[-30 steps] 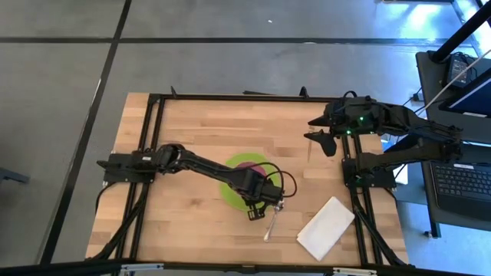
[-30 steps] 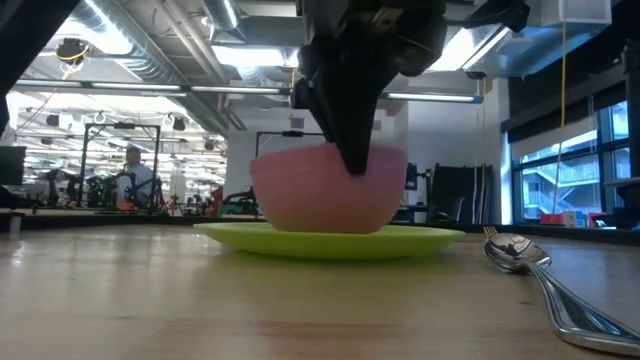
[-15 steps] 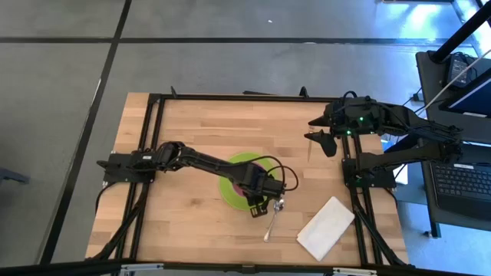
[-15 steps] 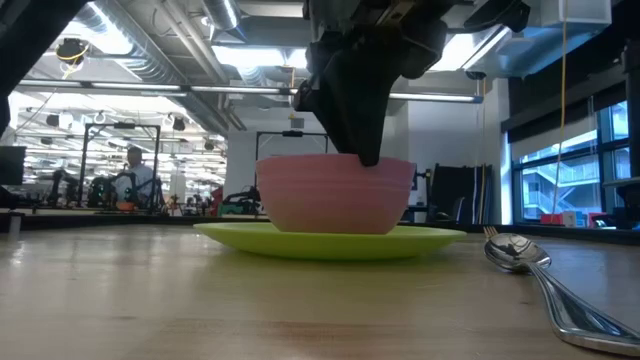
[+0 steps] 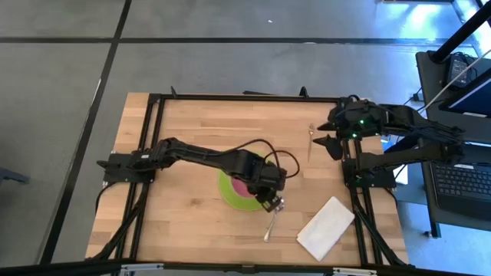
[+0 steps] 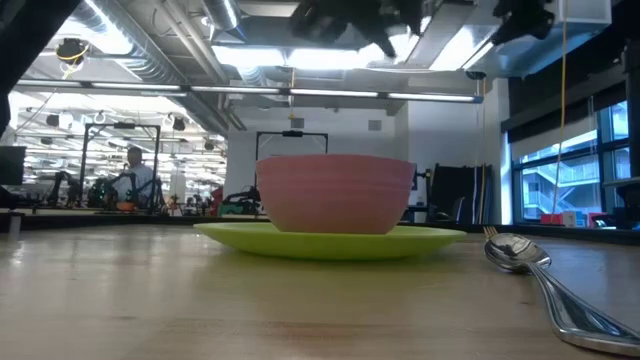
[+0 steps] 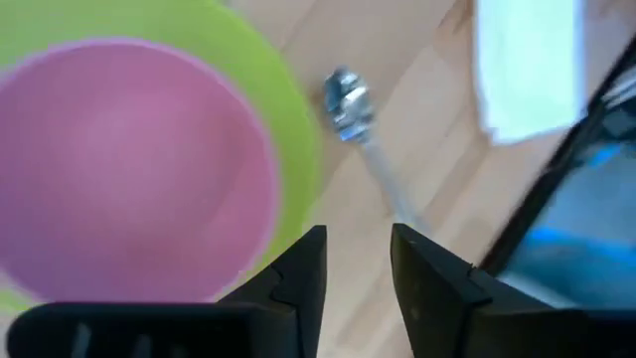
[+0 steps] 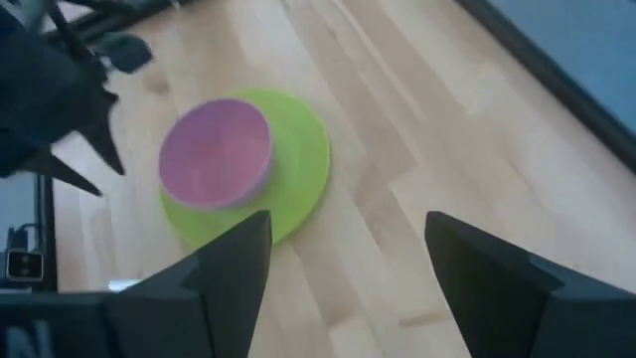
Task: Set table place
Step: Put the fork on the right side of the green plate on the table
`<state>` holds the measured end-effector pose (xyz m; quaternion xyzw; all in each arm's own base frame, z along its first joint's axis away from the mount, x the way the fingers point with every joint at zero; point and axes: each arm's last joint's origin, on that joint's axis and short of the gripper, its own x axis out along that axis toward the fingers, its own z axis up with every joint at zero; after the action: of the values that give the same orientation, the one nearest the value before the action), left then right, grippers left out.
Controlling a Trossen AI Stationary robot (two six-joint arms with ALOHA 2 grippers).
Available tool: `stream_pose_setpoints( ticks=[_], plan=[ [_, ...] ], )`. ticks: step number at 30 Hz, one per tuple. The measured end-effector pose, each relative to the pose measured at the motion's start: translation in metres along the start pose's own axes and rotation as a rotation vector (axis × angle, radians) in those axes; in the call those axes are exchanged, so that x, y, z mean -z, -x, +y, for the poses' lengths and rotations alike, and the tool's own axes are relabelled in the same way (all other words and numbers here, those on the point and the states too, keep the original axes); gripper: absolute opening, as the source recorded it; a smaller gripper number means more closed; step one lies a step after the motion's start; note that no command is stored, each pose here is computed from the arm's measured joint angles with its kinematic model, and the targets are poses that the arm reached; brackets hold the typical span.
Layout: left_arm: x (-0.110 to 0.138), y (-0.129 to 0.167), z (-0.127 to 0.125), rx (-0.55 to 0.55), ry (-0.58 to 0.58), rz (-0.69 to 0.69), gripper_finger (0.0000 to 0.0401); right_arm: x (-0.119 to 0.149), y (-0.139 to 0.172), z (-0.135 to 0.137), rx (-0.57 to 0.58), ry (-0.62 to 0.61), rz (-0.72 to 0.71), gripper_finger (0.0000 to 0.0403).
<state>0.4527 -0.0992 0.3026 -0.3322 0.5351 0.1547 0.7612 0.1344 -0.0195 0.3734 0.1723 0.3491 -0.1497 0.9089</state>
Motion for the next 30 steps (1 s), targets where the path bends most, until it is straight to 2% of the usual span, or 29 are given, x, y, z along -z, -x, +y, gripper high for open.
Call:
stream_pose_setpoints(
  ticks=[4, 7, 13, 20, 26, 30],
  plan=[
    [0.009, 0.01, -0.008, 0.028, 0.048, -0.029, 0.0097, 0.01, 0.006, -0.004, 0.026, -0.086, 0.058, 0.0268],
    [0.019, 0.014, -0.013, 0.022, 0.034, -0.023, 0.0092, 0.02, 0.01, -0.008, 0.075, -0.177, 0.137, 0.0268],
    [0.028, 0.02, -0.019, 0.038, 0.0, -0.037, 0.0081, 0.042, 0.004, -0.018, 0.294, -0.265, 0.24, 0.0268],
    [0.049, 0.055, -0.029, 0.057, -0.043, -0.16, 0.0067, 0.069, -0.047, -0.025, 0.349, -0.334, 0.298, 0.0268],
    [0.064, 0.095, -0.028, 0.056, -0.045, -0.302, 0.0054, 0.093, -0.103, -0.034, 0.339, -0.434, 0.213, 0.0268],
    [0.07, 0.119, -0.022, 0.045, -0.023, -0.386, 0.0047, 0.106, -0.121, -0.048, 0.495, -0.55, 0.124, 0.0268]
  ],
)
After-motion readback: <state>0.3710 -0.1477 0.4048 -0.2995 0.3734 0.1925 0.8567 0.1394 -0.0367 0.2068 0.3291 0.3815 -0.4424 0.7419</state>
